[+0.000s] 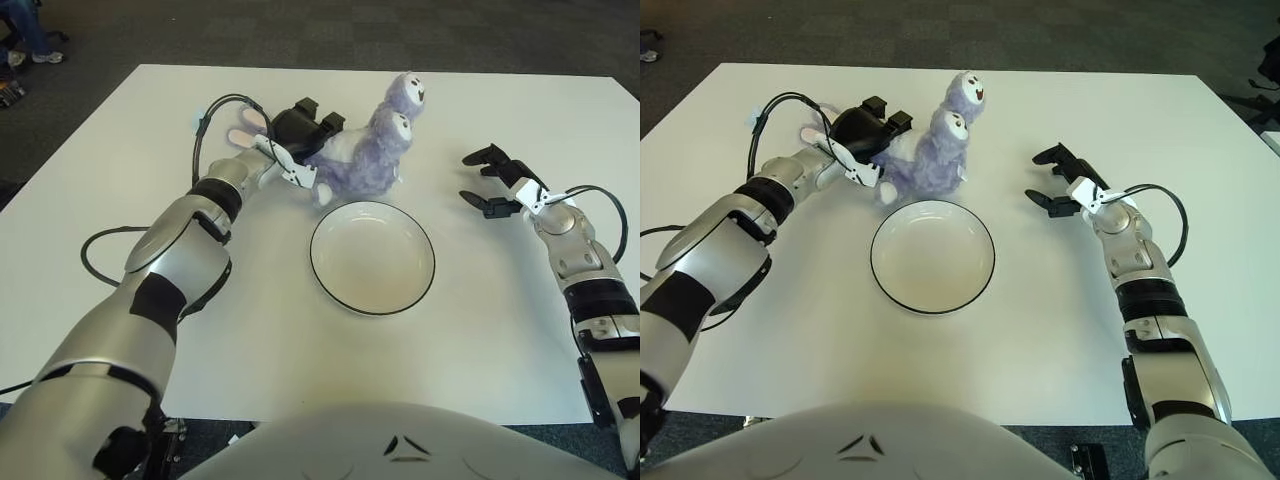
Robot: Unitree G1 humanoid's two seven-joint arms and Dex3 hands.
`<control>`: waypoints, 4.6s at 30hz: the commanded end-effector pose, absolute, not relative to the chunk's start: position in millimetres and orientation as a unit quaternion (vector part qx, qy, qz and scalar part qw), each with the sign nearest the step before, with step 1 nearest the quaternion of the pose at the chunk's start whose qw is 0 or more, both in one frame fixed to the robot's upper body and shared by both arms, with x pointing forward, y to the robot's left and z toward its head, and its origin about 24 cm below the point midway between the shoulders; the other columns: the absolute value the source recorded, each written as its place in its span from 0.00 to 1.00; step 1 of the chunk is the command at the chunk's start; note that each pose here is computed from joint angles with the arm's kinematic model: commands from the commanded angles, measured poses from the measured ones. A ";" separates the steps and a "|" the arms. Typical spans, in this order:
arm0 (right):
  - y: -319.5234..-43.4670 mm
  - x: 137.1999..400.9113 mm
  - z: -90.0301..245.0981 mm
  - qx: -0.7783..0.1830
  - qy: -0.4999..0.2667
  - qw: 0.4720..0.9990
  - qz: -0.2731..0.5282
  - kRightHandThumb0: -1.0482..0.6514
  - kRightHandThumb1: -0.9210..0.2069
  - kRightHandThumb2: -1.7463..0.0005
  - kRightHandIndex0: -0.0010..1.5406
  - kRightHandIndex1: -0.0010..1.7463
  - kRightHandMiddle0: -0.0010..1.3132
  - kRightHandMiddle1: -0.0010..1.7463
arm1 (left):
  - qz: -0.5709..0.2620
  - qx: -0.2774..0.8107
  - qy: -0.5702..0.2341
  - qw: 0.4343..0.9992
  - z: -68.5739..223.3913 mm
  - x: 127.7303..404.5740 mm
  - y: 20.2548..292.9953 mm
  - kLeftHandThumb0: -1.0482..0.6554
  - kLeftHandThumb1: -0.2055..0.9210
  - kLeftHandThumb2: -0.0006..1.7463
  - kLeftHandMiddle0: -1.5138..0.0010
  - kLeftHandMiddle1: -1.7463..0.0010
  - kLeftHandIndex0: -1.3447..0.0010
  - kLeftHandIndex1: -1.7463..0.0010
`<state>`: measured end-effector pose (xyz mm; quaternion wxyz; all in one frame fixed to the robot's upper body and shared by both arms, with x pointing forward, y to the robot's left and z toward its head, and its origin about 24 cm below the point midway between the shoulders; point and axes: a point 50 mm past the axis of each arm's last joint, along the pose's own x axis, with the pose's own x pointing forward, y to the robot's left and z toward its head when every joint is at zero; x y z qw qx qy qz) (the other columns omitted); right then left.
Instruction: Put the doll into the plate.
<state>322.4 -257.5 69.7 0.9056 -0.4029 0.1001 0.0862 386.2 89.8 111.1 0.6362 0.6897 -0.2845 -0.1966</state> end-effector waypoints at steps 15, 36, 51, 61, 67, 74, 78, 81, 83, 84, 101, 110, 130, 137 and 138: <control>-264.6 302.5 22.7 -0.382 0.219 0.892 0.099 0.28 0.23 0.53 0.11 0.49 0.00 0.62 | -0.154 0.652 -0.359 0.650 145.0 385.4 95.0 0.61 0.68 0.54 0.76 0.00 0.66 0.14; -263.2 304.7 23.6 -0.403 0.211 0.884 0.111 0.26 0.20 0.54 0.11 0.48 0.00 0.61 | -0.143 0.586 -0.429 0.672 169.2 365.2 89.4 0.61 0.65 0.56 0.72 0.00 0.65 0.16; -262.8 305.1 23.8 -0.396 0.214 0.887 0.104 0.28 0.21 0.54 0.11 0.48 0.00 0.60 | -0.169 0.566 -0.449 0.670 169.9 346.4 85.8 0.61 0.63 0.57 0.73 0.00 0.60 0.17; -261.6 305.6 23.7 -0.393 0.217 0.886 0.113 0.28 0.21 0.55 0.13 0.49 0.00 0.60 | -0.188 0.550 -0.469 0.664 164.8 332.1 84.0 0.61 0.45 0.73 0.61 0.12 0.57 0.01; -260.2 305.7 23.9 -0.409 0.210 0.880 0.116 0.28 0.21 0.54 0.14 0.49 0.00 0.60 | -0.205 0.541 -0.477 0.662 158.5 319.1 83.0 0.61 0.38 0.76 0.52 0.19 0.55 0.00; -260.0 306.3 24.4 -0.408 0.215 0.880 0.115 0.28 0.21 0.54 0.14 0.49 0.00 0.61 | -0.231 0.549 -0.459 0.659 156.6 308.4 85.3 0.61 0.36 0.75 0.48 0.26 0.53 0.00; -260.4 305.8 23.8 -0.400 0.221 0.883 0.107 0.28 0.21 0.54 0.13 0.49 0.00 0.61 | -0.242 0.546 -0.447 0.666 153.5 304.8 87.6 0.61 0.36 0.75 0.49 0.26 0.52 0.00; -260.6 305.3 24.1 -0.407 0.217 0.880 0.111 0.28 0.21 0.54 0.12 0.48 0.00 0.61 | -0.252 0.551 -0.448 0.658 150.9 301.7 87.9 0.61 0.40 0.75 0.57 0.17 0.53 0.00; -260.5 305.3 24.4 -0.408 0.216 0.880 0.113 0.28 0.21 0.54 0.12 0.48 0.00 0.61 | -0.256 0.551 -0.447 0.656 150.2 300.1 87.8 0.61 0.42 0.74 0.61 0.15 0.53 0.00; -260.5 305.2 24.6 -0.409 0.216 0.879 0.114 0.28 0.21 0.54 0.12 0.48 0.00 0.62 | -0.257 0.551 -0.447 0.656 150.2 299.6 87.8 0.61 0.42 0.74 0.62 0.15 0.53 0.00; -260.6 304.8 24.1 -0.409 0.219 0.879 0.108 0.29 0.21 0.54 0.12 0.48 0.00 0.60 | -0.275 0.525 -0.462 0.660 142.6 288.9 84.1 0.61 0.54 0.68 0.74 0.06 0.60 0.00; -260.1 304.8 23.9 -0.384 0.228 0.889 0.101 0.30 0.22 0.53 0.13 0.49 0.00 0.60 | -0.289 0.532 -0.462 0.648 139.5 285.8 82.8 0.61 0.61 0.62 0.76 0.07 0.64 0.00; -258.9 304.7 24.7 -0.402 0.221 0.882 0.109 0.30 0.24 0.52 0.13 0.49 0.00 0.61 | -0.302 0.534 -0.462 0.640 137.6 281.6 78.2 0.61 0.64 0.57 0.71 0.00 0.67 0.14; -258.8 304.9 24.6 -0.402 0.224 0.881 0.108 0.30 0.23 0.52 0.12 0.48 0.00 0.61 | -0.311 0.526 -0.463 0.641 136.3 279.6 76.7 0.61 0.76 0.48 0.77 0.00 0.72 0.15; -258.7 304.9 24.5 -0.402 0.224 0.881 0.107 0.30 0.23 0.52 0.12 0.48 0.00 0.61 | -0.314 0.525 -0.462 0.642 136.1 279.0 76.2 0.61 0.77 0.47 0.77 0.00 0.73 0.14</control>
